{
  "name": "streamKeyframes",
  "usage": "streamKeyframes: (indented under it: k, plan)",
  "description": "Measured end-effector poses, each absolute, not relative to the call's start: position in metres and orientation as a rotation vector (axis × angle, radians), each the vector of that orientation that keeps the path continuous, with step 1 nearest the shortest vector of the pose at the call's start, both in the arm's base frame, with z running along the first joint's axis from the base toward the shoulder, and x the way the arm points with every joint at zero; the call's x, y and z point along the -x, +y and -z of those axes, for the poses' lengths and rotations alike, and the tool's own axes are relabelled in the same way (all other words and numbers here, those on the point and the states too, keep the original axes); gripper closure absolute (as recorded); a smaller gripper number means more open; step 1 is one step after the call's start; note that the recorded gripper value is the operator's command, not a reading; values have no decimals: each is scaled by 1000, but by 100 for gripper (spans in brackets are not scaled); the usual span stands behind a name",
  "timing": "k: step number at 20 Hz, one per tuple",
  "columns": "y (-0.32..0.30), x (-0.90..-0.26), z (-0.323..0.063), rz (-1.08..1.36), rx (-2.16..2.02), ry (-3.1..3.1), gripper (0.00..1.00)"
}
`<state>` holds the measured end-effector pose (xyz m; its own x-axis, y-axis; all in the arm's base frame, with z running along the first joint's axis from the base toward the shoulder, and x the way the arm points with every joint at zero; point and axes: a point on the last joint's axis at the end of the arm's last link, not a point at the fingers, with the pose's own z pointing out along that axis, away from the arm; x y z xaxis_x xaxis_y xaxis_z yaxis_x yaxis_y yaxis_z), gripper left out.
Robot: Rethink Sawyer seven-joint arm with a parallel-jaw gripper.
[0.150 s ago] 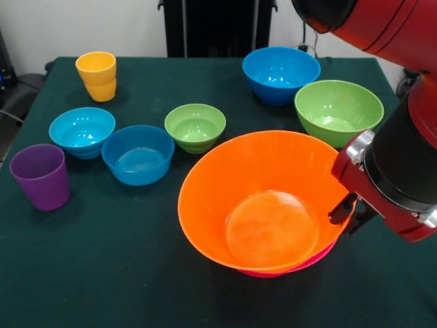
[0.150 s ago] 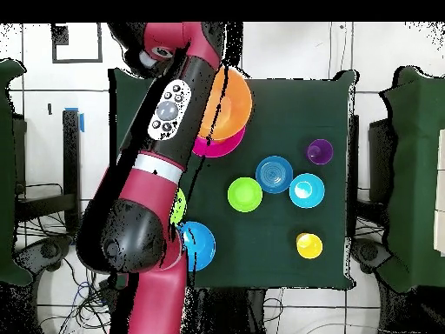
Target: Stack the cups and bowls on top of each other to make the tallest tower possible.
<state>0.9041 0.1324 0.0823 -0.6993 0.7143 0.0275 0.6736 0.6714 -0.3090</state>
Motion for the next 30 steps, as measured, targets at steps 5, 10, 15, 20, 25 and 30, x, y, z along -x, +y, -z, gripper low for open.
streamKeyframes:
  k: [5,10,15,20,25,30]
  plan:
    - [134,-905,-81,-408,1145,-2739,0]
    - [134,-906,-76,-404,1148,-2753,0]
    - [133,-908,-66,-406,1148,-2775,0]
    - [132,-907,-56,-408,1146,-2788,0]
    - [133,-905,-49,-411,1142,-2782,0]
    - [133,-905,-48,-411,1141,-2780,0]
